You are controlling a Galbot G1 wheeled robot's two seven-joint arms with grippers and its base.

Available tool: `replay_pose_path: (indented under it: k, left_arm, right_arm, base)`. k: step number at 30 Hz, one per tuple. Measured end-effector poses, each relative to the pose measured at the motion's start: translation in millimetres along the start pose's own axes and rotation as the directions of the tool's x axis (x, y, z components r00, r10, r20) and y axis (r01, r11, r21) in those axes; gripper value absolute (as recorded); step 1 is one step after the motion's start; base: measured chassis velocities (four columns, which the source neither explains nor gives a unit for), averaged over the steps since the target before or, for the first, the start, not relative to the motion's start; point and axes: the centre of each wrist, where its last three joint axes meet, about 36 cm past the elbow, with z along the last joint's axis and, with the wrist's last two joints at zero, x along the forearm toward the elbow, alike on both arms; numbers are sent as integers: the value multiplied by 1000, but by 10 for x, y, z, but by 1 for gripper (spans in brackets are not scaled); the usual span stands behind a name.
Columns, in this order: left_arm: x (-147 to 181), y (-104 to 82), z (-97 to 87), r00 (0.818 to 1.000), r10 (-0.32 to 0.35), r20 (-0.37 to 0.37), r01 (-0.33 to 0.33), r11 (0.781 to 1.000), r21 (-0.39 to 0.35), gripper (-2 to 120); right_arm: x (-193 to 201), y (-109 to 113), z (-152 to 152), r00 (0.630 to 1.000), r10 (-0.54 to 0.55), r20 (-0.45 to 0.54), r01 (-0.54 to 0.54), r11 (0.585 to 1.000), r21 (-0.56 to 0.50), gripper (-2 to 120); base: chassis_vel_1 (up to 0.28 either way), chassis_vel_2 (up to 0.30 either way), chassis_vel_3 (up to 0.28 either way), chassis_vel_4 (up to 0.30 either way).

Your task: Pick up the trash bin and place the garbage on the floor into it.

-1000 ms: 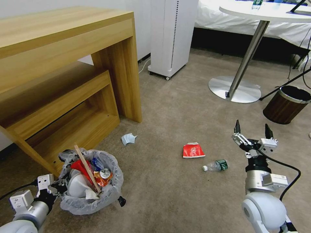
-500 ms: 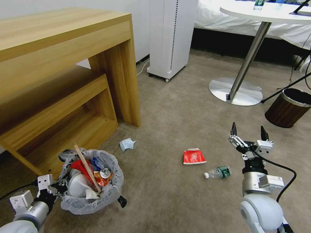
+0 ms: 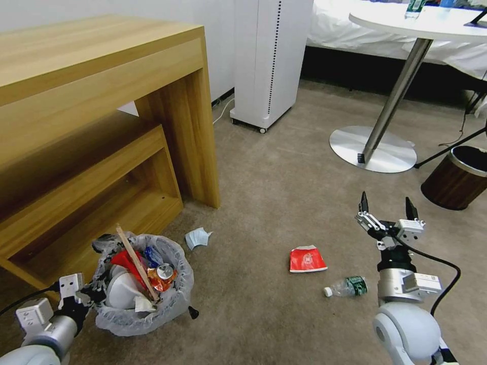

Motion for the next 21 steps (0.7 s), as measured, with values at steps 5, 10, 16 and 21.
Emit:
replay_pose_path:
  k: [5,10,16,21]
  left_arm:
    - [-1,1,-2,1000,0,0,0,1000,-1,1]
    - [6,-2,-3,1000,1,-1,-1,1000,-3,1]
    - [17,-9,-4,1000,2,-3,-2,1000,-4,1]
    - [23,-16,-10,1000,3,-5,-3,1000,-6,1]
  right_arm:
    - [8,15,12,1000,-4,2,4,1000,0,100]
    - [23,28,14,1000,-10,2,10,1000,-4,100]
    - [38,24,22,999,-31,19,31,999,-9,100]
    - [45,23,24,999,-38,20,38,999,-8,100]
  base:
    - [-116,101,109,-103]
    - [-92,89,112,-85]
    - [-10,22,15,-18]
    - [0,0,0,0]
